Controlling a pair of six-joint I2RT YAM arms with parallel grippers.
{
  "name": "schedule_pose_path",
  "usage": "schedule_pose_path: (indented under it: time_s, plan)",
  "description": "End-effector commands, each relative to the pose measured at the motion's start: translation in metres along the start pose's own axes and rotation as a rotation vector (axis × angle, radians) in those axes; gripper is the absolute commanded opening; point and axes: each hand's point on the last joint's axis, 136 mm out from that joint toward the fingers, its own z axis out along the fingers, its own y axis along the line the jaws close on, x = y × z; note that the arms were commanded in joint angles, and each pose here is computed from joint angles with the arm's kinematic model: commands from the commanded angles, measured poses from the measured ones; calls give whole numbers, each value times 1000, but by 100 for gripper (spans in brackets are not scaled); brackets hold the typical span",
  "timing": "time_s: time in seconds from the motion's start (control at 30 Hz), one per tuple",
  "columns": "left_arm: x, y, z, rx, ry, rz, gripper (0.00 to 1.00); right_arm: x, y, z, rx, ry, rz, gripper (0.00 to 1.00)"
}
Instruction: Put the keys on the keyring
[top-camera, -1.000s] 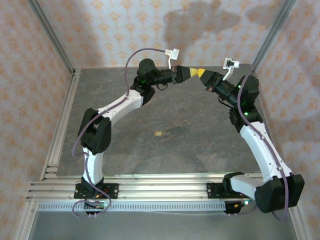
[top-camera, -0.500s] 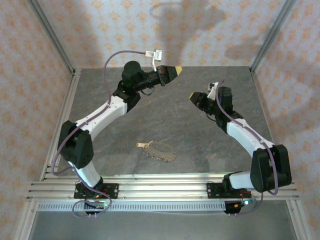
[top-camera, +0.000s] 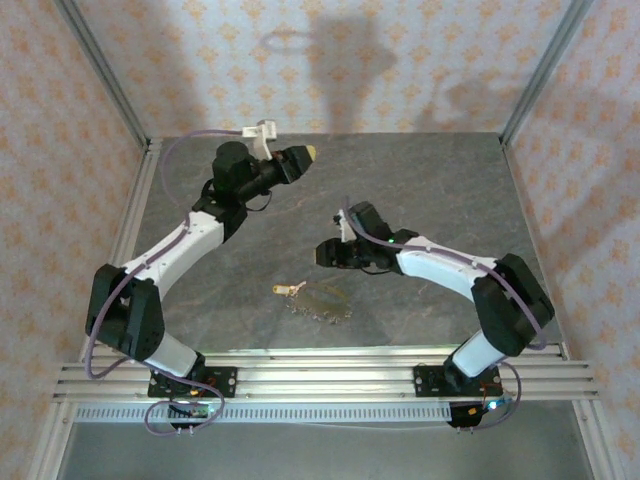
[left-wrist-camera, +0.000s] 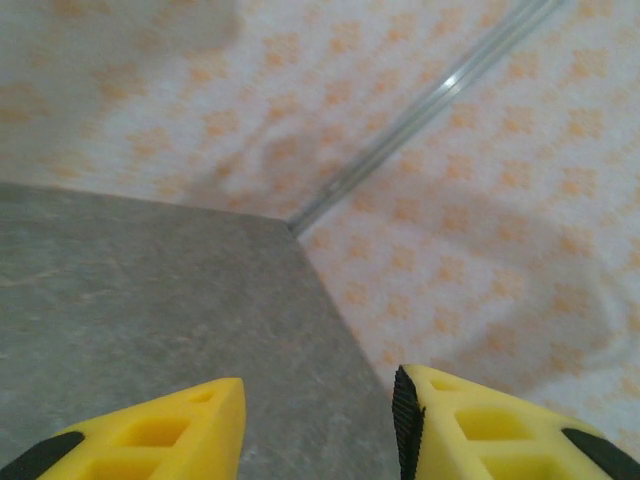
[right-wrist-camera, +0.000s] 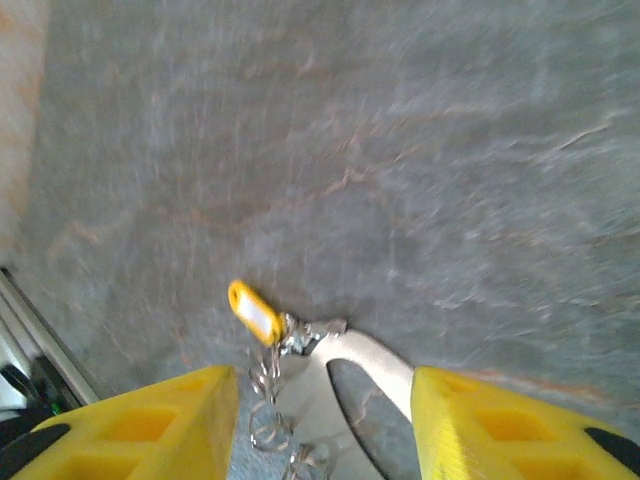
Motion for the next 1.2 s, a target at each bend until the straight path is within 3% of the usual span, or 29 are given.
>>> schedule_pose_path:
  time_s: [0.0, 0.43, 0.9, 1.0, 1.17]
  plan:
    - [-17, 21, -16, -94, -62, 2, 46, 18, -1, 6, 121, 75, -93, 50]
    - [-42, 84, -48, -235, -144, -64, 49, 68, 21, 47, 279, 292, -375, 51]
    - [-47, 86, -57, -225, -166, -87, 49, 73, 17, 85, 306, 352, -404, 50]
    - [-49, 84, -57, -216, -172, -94, 49, 67, 7, 91, 362, 328, -391, 44]
    - [-50, 81, -57, -209, -169, -96, 49, 41, -14, 91, 469, 218, -327, 13]
